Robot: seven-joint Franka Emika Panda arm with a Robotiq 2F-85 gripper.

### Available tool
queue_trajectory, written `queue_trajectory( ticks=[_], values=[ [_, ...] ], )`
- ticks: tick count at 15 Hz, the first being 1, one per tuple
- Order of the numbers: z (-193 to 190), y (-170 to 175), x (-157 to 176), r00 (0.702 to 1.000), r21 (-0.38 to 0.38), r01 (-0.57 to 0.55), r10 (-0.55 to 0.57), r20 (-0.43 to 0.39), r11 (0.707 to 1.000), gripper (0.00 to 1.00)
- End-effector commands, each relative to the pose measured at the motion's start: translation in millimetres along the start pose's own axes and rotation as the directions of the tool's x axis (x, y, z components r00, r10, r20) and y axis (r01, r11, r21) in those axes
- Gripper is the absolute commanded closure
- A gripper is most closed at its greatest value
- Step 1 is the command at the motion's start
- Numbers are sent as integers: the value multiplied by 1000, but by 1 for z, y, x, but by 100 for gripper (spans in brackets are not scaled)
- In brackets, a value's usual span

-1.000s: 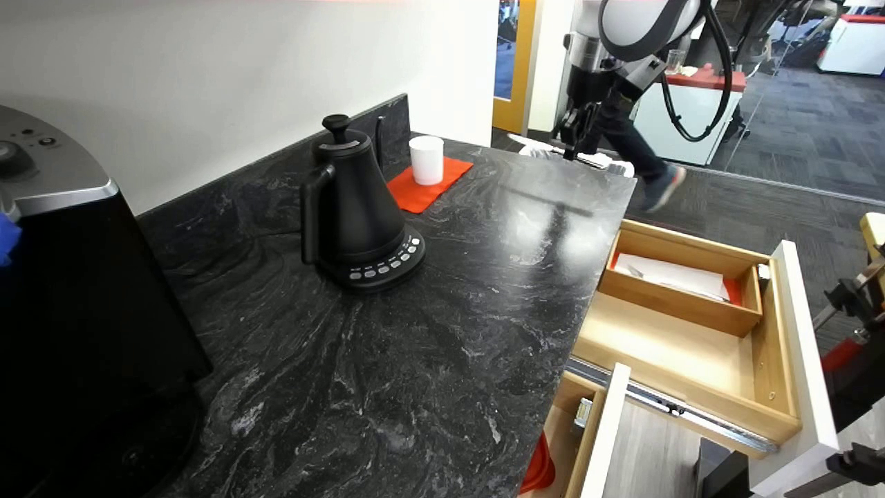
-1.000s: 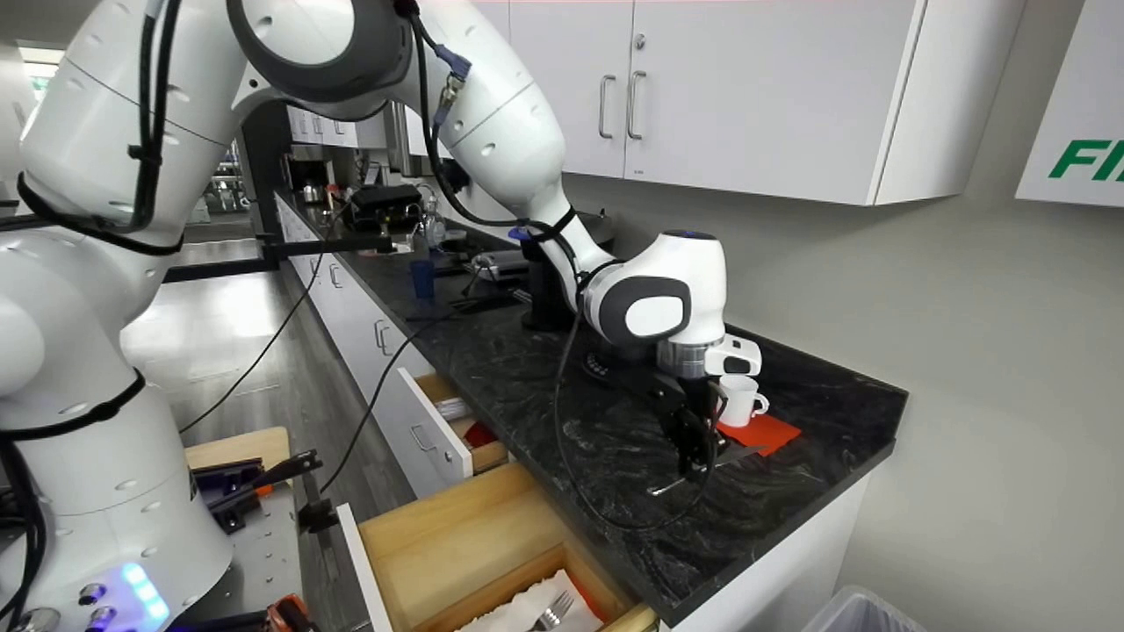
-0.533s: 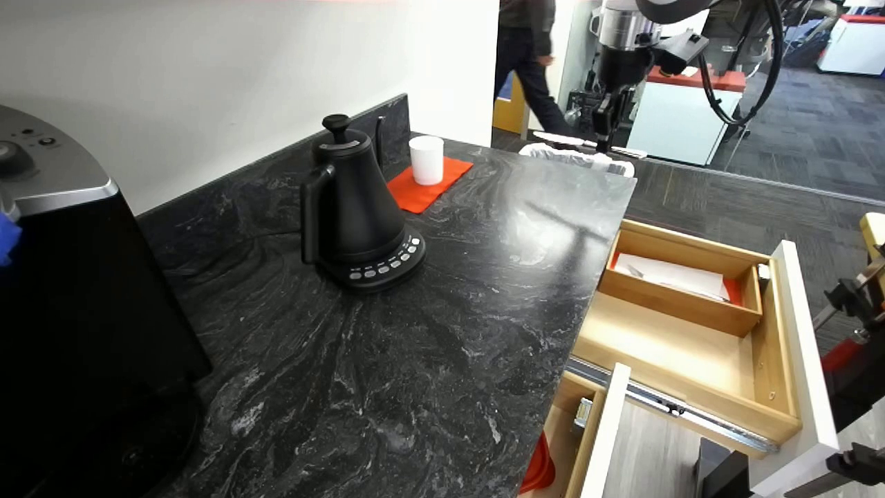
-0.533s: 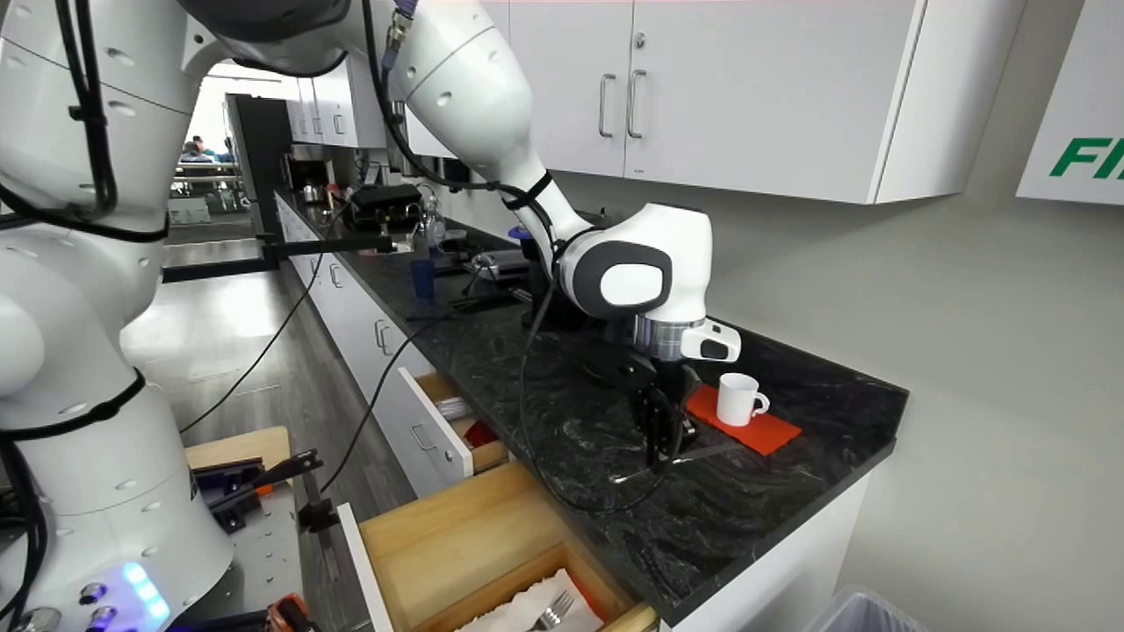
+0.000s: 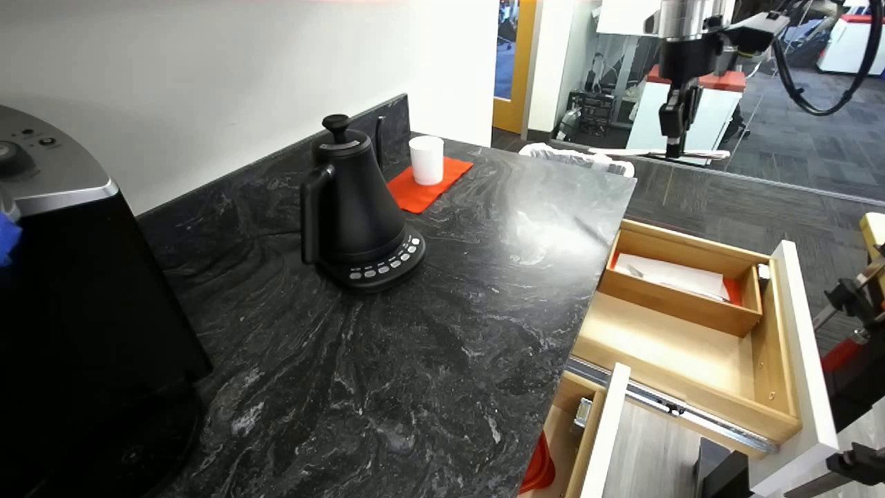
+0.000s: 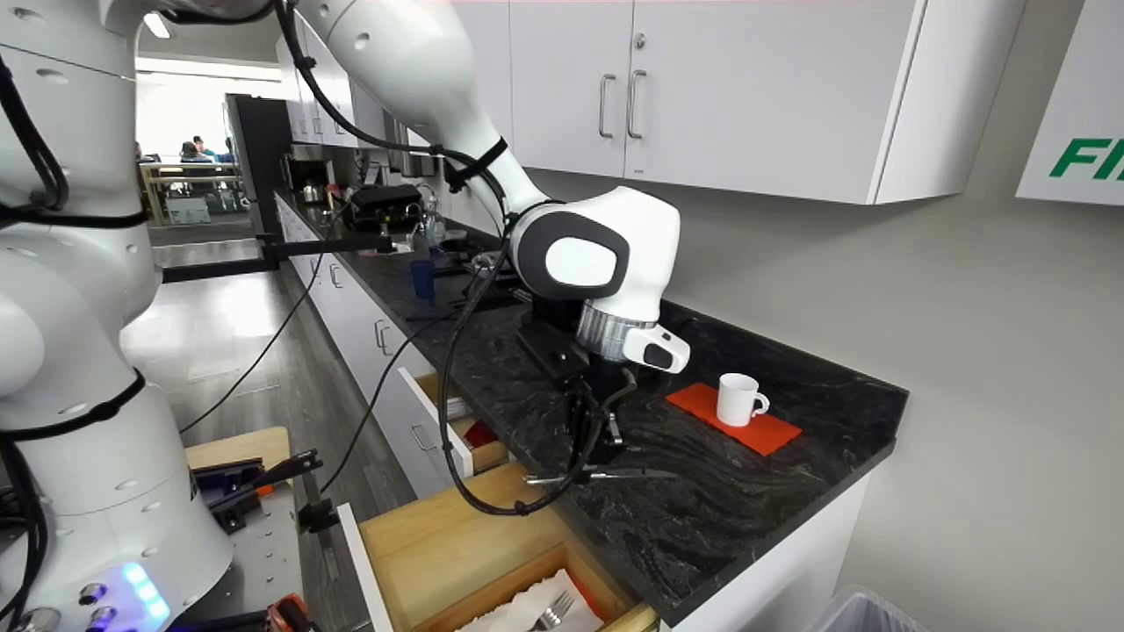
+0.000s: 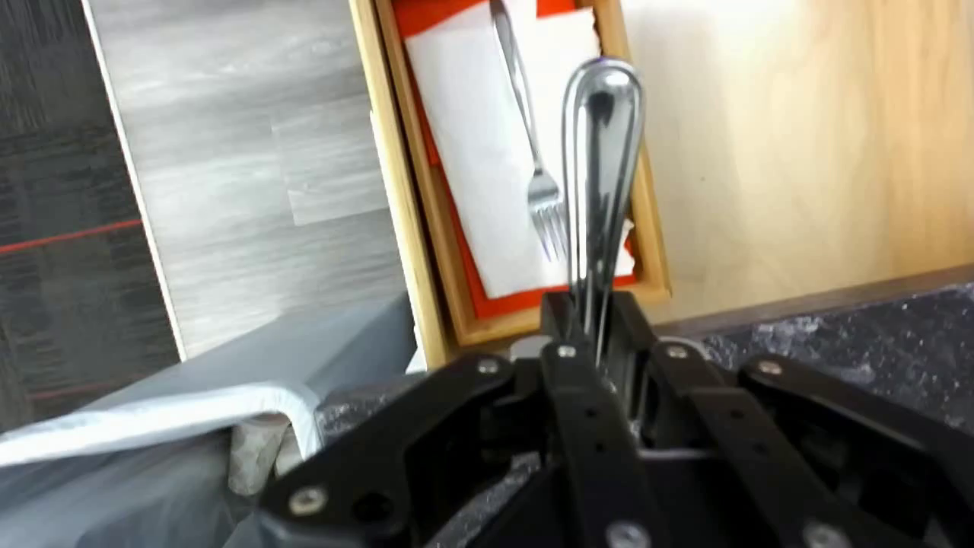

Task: Put the silver fork and silver knife inside the open drawer

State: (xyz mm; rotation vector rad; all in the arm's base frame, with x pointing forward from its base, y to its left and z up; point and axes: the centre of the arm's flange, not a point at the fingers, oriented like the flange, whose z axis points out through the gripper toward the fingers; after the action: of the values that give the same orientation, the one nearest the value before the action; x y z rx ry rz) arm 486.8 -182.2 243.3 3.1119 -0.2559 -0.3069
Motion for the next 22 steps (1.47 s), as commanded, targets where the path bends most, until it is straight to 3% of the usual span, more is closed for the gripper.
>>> queue_trajectory(
  ticks=[1,6,13,19,22],
  values=[
    [-12,4,-47,993,38,-16,12,118,999,94],
    [0,-1,-67,959,61,-6,-11,284,998,94],
    [45,11,-73,911,24,9,-18,412,1000,94],
    [85,13,-68,895,25,49,-55,443,998,94],
    [100,8,-57,909,34,86,-92,406,996,94]
  ],
)
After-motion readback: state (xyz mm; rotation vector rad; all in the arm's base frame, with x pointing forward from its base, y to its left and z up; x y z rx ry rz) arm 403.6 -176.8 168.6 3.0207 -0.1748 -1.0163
